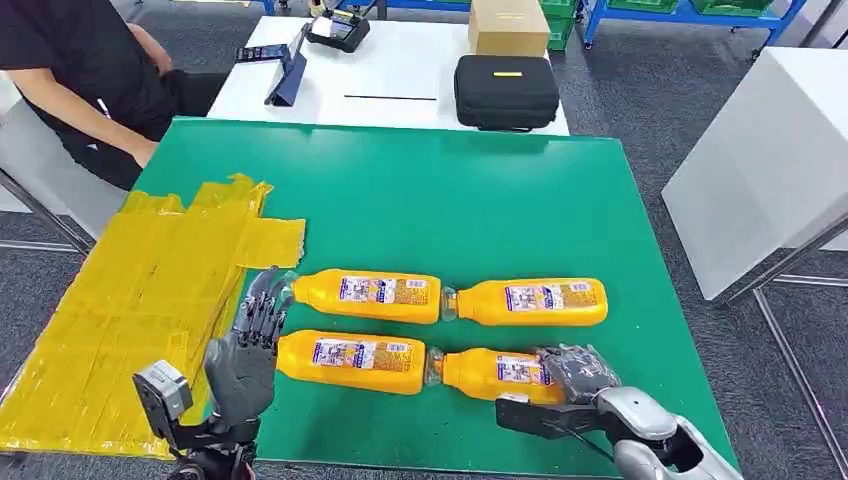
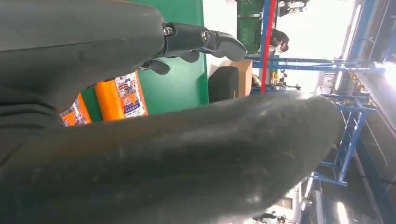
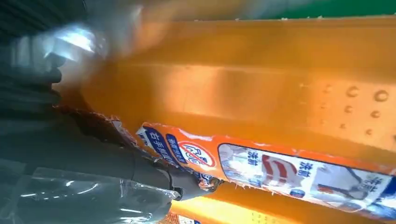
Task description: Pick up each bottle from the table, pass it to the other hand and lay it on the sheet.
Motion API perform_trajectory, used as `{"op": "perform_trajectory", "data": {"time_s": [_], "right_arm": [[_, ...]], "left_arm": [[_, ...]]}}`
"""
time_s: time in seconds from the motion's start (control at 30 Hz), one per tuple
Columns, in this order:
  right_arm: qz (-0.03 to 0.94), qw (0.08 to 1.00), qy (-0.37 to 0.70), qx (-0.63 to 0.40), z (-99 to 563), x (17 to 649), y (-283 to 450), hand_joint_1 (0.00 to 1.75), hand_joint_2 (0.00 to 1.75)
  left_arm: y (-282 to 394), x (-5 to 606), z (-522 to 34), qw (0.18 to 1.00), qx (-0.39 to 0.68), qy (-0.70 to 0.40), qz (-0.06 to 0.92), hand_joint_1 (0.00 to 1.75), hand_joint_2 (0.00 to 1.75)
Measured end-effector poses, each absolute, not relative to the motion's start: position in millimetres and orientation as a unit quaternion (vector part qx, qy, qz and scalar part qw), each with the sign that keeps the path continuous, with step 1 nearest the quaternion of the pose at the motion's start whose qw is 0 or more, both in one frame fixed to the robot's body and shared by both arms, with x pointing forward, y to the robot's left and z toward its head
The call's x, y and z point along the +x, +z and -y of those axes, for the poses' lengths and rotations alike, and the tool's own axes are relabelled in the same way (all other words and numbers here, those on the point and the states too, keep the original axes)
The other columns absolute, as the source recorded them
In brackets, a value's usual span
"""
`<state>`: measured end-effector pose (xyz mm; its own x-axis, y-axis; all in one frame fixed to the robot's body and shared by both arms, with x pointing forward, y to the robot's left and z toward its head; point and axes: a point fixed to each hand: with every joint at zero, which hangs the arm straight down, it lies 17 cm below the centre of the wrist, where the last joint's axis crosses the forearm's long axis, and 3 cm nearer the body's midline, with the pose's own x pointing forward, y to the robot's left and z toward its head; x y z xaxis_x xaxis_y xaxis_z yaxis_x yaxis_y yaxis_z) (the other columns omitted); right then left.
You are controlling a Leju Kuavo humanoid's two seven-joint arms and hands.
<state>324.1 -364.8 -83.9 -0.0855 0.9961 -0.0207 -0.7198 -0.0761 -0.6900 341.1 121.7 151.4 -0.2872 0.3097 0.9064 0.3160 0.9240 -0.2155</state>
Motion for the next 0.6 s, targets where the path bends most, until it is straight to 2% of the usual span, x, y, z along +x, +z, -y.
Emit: {"op": "perform_trajectory", "data": {"time_s": [0.17,0.2,0.43,0.6], "right_arm": [[0.253,0.629,0.674,-0.294,371.3,320.5,-83.4,1.75,1.75],[0.252,0.633,0.668,-0.300,372.5,316.1,-82.9,1.75,1.75],[0.338,0.686,0.582,-0.276,355.7,285.8,-48.8,1.75,1.75],[0.390,0.692,0.534,-0.289,360.9,290.1,-7.1,1.75,1.75]], "left_arm": [[151.8,341.2,-121.5,0.564,-0.193,-0.003,0.803,0.00,0.00],[151.6,341.1,-122.3,0.564,-0.191,-0.001,0.803,0.00,1.75],[144.1,336.5,-135.9,0.577,-0.171,0.012,0.798,0.00,1.75],[139.2,331.8,-144.3,0.586,-0.159,0.022,0.795,0.00,1.75]]}}
